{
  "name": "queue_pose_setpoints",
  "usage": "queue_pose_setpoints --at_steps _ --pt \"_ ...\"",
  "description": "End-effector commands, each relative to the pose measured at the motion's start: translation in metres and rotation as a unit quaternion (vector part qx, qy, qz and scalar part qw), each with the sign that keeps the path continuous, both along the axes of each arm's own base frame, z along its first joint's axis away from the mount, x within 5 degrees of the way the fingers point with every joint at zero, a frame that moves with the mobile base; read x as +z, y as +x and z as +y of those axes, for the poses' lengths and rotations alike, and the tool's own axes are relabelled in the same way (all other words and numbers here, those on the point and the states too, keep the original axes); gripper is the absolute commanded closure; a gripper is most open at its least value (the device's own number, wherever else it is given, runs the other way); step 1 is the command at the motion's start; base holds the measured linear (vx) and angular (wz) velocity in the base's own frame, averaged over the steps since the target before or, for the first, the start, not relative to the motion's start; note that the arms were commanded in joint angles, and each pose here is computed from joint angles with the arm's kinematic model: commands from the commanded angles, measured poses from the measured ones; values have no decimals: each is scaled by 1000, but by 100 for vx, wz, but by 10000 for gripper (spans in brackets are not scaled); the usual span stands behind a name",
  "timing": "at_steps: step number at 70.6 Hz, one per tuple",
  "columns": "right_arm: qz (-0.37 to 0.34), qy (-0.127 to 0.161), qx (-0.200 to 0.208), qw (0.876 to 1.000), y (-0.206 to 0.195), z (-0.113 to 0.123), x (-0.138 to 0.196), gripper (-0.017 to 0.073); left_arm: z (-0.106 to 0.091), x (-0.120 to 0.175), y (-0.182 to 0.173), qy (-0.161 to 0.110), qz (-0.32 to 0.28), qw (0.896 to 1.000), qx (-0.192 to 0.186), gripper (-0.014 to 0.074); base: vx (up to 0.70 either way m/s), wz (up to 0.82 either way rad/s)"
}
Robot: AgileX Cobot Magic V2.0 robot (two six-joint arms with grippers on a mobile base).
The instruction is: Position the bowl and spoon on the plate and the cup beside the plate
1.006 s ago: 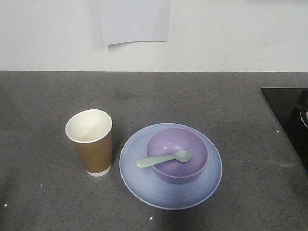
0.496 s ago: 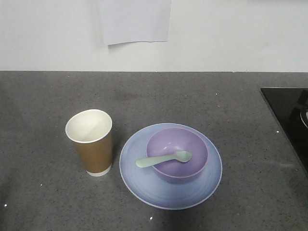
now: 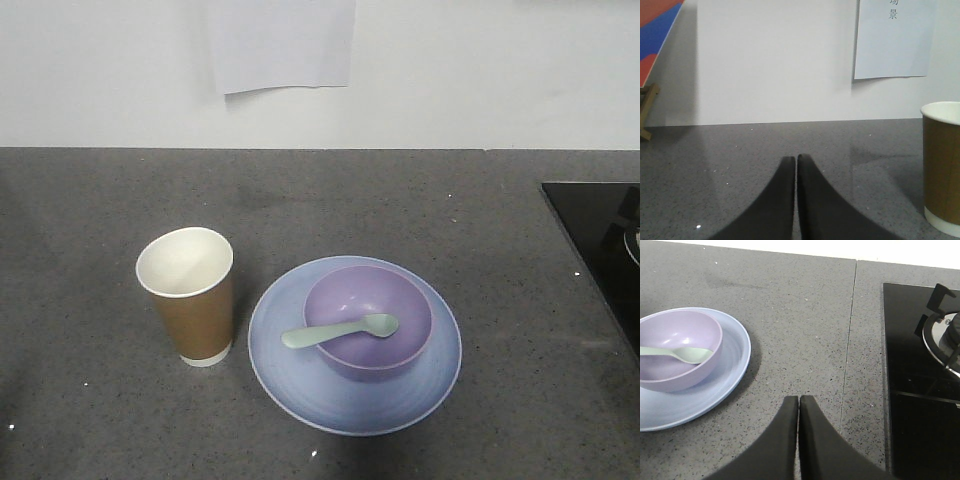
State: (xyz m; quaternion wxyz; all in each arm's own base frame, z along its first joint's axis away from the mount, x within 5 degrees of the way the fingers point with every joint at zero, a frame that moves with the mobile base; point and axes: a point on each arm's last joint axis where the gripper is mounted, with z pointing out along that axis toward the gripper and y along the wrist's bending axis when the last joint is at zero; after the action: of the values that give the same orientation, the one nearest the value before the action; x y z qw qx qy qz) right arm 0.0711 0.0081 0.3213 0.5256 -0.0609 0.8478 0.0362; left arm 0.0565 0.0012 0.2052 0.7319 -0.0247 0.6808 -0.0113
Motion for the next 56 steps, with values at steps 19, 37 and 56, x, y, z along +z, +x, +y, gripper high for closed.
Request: queue_pose_setpoints --at_steps 19,37,56 --pt "-102 20 -34 994 -5 -6 21 570 0 10 -2 -3 -47 999 -2 601 0 0" --pt "-181 27 -47 982 -14 -7 -15 570 0 10 -2 -3 -47 999 -2 601 0 0" --pt "-265 34 -54 962 -25 -7 -66 570 0 10 -2 -3 -47 999 -2 601 0 0"
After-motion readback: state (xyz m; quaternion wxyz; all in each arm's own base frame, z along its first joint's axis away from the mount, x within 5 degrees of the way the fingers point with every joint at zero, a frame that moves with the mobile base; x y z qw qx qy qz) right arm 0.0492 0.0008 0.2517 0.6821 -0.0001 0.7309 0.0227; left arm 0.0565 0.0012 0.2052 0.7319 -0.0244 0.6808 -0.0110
